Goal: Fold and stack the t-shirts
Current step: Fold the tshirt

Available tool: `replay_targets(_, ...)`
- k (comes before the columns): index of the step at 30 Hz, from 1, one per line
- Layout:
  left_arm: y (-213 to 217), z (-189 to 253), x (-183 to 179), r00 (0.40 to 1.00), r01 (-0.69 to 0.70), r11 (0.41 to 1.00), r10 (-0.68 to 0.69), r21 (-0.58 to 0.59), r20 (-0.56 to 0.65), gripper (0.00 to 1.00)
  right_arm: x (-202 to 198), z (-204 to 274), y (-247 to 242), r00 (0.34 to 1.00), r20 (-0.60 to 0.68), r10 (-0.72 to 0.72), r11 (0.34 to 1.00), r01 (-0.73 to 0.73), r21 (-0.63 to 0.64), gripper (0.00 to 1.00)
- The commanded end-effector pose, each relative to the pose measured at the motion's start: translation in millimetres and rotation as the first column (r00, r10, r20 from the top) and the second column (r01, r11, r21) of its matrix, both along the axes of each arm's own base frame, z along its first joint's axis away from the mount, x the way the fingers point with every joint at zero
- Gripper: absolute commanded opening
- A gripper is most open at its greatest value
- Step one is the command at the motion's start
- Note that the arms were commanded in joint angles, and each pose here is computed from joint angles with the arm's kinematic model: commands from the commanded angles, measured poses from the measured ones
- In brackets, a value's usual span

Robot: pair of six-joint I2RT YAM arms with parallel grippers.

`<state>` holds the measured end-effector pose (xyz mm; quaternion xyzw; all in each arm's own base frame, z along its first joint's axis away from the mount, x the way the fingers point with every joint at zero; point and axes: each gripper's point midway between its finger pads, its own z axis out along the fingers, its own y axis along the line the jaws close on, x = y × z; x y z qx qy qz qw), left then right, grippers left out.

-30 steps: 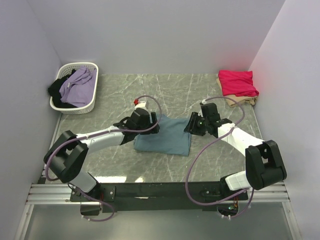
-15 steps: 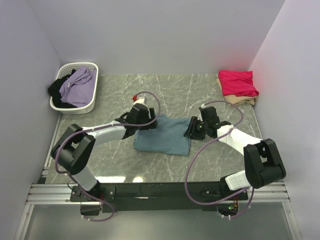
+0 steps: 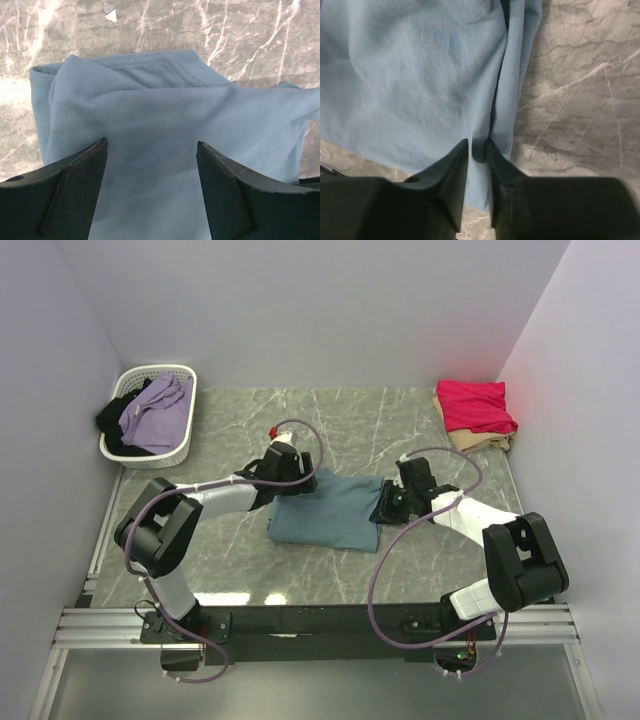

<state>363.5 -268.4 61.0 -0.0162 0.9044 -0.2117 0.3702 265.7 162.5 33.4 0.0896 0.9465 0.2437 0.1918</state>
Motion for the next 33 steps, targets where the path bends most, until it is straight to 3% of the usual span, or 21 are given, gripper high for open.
replay_targets(1, -9.7, 15.9, 17.6, 0.998, 0.022, 0.999, -0.02, -0.042, 0.054, 0.77, -0.1, -0.1, 5.4, 1.0, 0.012, 0.019, 1.0, -0.02, 0.013, 0.21)
replay_targets(8, 5.9, -0.9, 29.4, 1.0, -0.005, 0.999, 0.006, -0.039, 0.03, 0.7, -15.6, -1.5, -9.2, 1.0, 0.008, -0.016, 0.999, 0.016, -0.043, 0.0)
replay_targets(21, 20.5, -6.4, 45.7, 0.999, -0.022, 0.999, 0.023, -0.033, 0.03, 0.69, -28.2, -1.1, -42.1, 0.992, 0.017, -0.123, 0.975, 0.124, -0.183, 0.0)
replay_targets(22, 20.3, -4.5, 45.6, 0.999, -0.021, 0.999, 0.022, -0.035, 0.032, 0.69, -27.5, -0.1, -41.7, 0.993, 0.024, -0.119, 0.976, 0.122, -0.18, 0.02)
replay_targets(23, 20.8, -3.5, 46.3, 0.999, -0.022, 0.999, 0.023, -0.036, 0.035, 0.69, -27.2, 0.4, -42.4, 0.992, 0.027, -0.121, 0.975, 0.124, -0.183, 0.32)
replay_targets(24, 20.9, -2.4, 46.3, 0.999, -0.025, 0.999, 0.027, -0.039, 0.036, 0.7, -27.1, 2.4, -42.2, 0.992, 0.03, -0.126, 0.975, 0.129, -0.179, 0.41)
replay_targets(26, 19.6, 8.2, 45.9, 0.998, -0.019, 0.999, 0.022, -0.049, 0.058, 0.7, -23.0, 8.9, -44.1, 0.989, 0.054, -0.136, 0.973, 0.144, -0.183, 0.44)
replay_targets(28, 22.8, 22.7, 45.8, 0.996, -0.026, 0.998, 0.03, -0.053, 0.085, 0.72, -20.1, 18.3, -46.4, 0.985, 0.089, -0.146, 0.97, 0.16, -0.185, 0.56)
replay_targets(33, 32.0, 80.8, 45.3, 0.982, -0.046, 0.997, 0.057, -0.065, 0.182, 0.75, -3.2, 42.2, -48.3, 0.974, 0.17, -0.151, 0.966, 0.182, -0.184, 0.71)
